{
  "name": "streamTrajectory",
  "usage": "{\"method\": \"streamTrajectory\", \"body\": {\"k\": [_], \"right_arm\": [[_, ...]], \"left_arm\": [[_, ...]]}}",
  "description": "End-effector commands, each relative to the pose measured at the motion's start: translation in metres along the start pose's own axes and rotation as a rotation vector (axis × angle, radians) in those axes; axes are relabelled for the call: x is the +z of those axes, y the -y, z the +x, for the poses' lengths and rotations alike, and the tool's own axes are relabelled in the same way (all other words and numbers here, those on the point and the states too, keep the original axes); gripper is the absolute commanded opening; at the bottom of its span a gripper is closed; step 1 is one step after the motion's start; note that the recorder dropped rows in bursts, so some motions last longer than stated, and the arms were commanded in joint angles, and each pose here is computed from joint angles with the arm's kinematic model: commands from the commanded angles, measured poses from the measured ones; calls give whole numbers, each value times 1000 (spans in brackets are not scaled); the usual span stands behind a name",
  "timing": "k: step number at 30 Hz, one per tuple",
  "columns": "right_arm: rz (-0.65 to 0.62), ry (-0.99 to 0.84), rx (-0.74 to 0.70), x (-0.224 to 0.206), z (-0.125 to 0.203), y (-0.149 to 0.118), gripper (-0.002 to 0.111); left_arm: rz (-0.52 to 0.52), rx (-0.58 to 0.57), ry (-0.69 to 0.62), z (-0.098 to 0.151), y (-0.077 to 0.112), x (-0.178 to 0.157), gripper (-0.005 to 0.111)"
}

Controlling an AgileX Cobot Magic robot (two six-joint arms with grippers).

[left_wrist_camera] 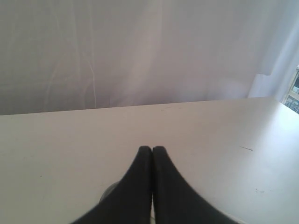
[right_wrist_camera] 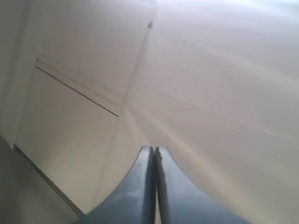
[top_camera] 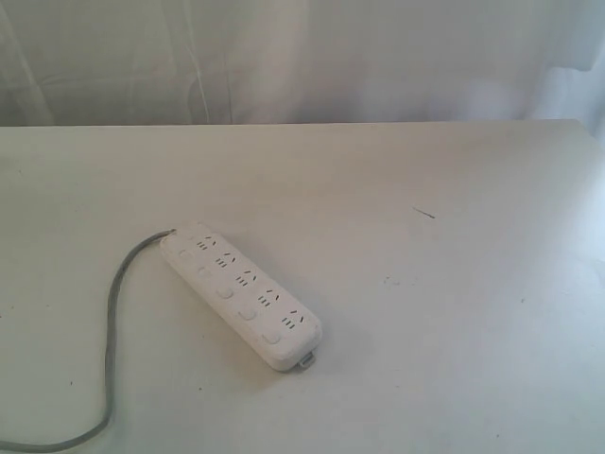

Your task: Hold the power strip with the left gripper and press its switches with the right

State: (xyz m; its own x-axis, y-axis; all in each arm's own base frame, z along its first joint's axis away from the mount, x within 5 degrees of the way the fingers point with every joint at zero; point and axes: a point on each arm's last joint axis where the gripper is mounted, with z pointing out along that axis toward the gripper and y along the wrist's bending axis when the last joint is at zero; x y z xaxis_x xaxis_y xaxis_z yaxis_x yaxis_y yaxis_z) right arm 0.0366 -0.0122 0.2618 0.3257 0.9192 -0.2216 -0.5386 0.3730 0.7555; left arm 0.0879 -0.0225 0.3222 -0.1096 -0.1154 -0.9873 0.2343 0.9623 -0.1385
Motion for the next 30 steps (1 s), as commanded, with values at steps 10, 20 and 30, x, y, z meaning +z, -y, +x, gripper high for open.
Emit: {"method": "streamTrajectory", "body": {"k": [10, 20, 30], "right_arm": [[-113, -325, -864, 35, 5, -71, 0], [-115, -482, -1112, 133, 13, -101, 0], [-192, -872, -904, 164, 52, -89, 0]], "left_arm": [[12, 0, 6, -2, 1, 0, 0], [53, 320, 44, -53, 8, 6, 0], [351, 496, -271, -99, 8, 66, 0]]}}
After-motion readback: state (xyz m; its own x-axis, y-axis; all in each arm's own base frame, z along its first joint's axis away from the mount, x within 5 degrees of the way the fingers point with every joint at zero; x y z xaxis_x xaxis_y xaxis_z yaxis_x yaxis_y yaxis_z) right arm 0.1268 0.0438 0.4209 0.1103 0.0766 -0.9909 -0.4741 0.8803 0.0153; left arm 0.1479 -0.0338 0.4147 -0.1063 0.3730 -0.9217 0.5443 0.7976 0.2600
